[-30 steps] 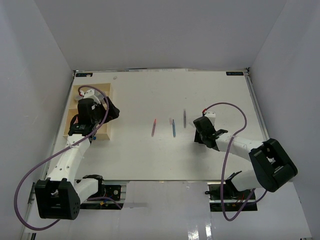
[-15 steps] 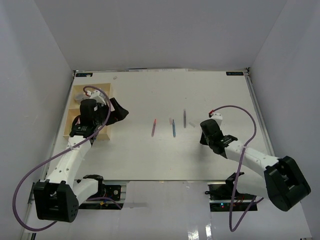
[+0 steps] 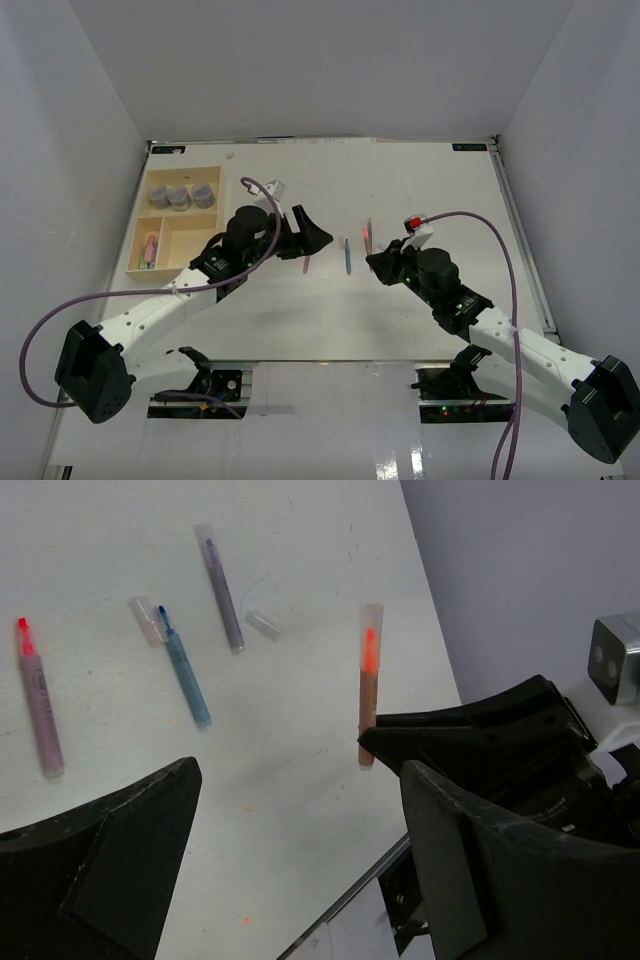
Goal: Sort the stationery into containers
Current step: Place the pen in the storage box.
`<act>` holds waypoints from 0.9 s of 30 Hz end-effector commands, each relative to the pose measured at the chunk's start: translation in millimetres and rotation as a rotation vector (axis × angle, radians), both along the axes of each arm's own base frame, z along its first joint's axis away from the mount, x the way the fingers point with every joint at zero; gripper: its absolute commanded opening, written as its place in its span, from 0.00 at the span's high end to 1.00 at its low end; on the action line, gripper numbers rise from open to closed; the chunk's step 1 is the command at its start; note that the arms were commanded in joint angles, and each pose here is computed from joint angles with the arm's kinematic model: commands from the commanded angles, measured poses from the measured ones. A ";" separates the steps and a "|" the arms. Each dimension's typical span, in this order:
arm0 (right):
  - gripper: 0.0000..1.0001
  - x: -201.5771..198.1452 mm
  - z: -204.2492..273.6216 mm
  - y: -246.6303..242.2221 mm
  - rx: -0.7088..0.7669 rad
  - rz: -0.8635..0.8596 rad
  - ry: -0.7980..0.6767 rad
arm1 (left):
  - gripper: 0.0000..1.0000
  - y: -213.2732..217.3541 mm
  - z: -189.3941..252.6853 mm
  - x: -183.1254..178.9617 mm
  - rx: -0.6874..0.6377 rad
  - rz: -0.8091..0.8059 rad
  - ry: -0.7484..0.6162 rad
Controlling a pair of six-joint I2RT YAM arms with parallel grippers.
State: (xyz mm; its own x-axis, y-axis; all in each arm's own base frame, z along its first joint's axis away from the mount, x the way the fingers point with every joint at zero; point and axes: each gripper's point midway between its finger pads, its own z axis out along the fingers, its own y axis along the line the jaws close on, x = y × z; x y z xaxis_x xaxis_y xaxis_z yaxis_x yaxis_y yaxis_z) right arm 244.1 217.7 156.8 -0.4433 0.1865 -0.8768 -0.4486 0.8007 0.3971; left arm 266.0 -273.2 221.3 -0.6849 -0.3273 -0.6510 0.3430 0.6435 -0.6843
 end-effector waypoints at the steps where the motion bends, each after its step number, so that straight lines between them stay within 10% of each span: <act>1: 0.92 -4.9 34.8 23.6 0.089 0.104 -0.121 | 0.09 -31.2 29.1 12.7 -0.053 0.049 -0.078; 27: 0.87 -14.9 39.4 33.7 0.161 0.146 -0.115 | 0.83 -103.9 13.2 17.3 -0.040 -0.008 -0.114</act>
